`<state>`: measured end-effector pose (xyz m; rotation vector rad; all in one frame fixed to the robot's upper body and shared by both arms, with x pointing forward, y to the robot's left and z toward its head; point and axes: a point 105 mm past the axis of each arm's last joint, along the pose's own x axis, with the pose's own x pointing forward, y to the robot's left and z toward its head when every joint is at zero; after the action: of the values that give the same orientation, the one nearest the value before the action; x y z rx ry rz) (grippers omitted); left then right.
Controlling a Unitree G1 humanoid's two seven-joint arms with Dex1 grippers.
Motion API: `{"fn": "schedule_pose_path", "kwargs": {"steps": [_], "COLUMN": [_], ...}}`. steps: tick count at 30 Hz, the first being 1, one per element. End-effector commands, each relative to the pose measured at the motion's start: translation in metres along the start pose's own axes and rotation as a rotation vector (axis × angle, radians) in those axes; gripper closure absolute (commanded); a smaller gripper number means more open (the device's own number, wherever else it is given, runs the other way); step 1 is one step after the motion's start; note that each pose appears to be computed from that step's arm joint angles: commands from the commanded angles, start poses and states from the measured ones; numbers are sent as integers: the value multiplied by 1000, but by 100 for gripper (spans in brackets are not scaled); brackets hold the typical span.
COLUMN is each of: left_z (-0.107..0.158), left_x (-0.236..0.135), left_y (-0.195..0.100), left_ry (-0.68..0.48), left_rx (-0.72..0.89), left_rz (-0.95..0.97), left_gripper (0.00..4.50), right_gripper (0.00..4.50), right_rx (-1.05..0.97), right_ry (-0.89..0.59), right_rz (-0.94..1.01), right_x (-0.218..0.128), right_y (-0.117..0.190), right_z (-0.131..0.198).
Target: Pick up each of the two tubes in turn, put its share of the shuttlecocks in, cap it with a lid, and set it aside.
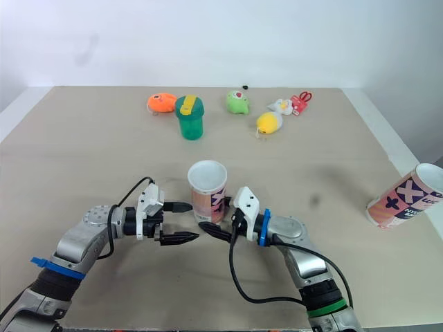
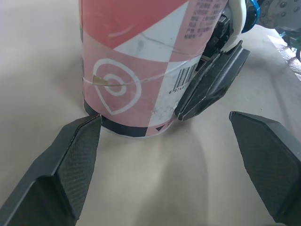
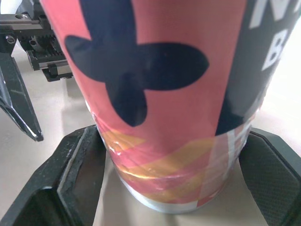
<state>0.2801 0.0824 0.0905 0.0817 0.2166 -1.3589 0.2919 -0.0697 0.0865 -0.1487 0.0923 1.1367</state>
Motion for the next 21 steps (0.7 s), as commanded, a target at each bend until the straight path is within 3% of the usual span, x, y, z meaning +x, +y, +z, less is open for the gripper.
{"fn": "schedule_pose_path", "kwargs": {"steps": [1, 3, 8, 12, 16, 21], "left_z": [9, 10, 32, 67, 100, 104], "left_x": [2, 0, -14, -20, -6, 18], "left_y": [-1, 1, 13, 24, 24, 21], "left_ry": [-19, -18, -82, -167, -270, -318], "left_rx": [43, 49, 102, 176, 243, 239], "left_rz": [-17, -8, 51, 115, 137, 126], "left_gripper": [0, 0, 0, 0, 0, 0], "right_gripper": [90, 144, 149, 149, 149, 149], "right_rx": [-23, -15, 17, 87, 69, 99], "right_ry": [-43, -46, -121, -248, -283, -217], "right_rz": [10, 10, -90, -377, -898, -1240], "right_x": [6, 6, -8, -40, -113, -172], "right_y": [2, 2, -10, -46, -103, -123], "right_z": [10, 10, 23, 38, 35, 12]}}
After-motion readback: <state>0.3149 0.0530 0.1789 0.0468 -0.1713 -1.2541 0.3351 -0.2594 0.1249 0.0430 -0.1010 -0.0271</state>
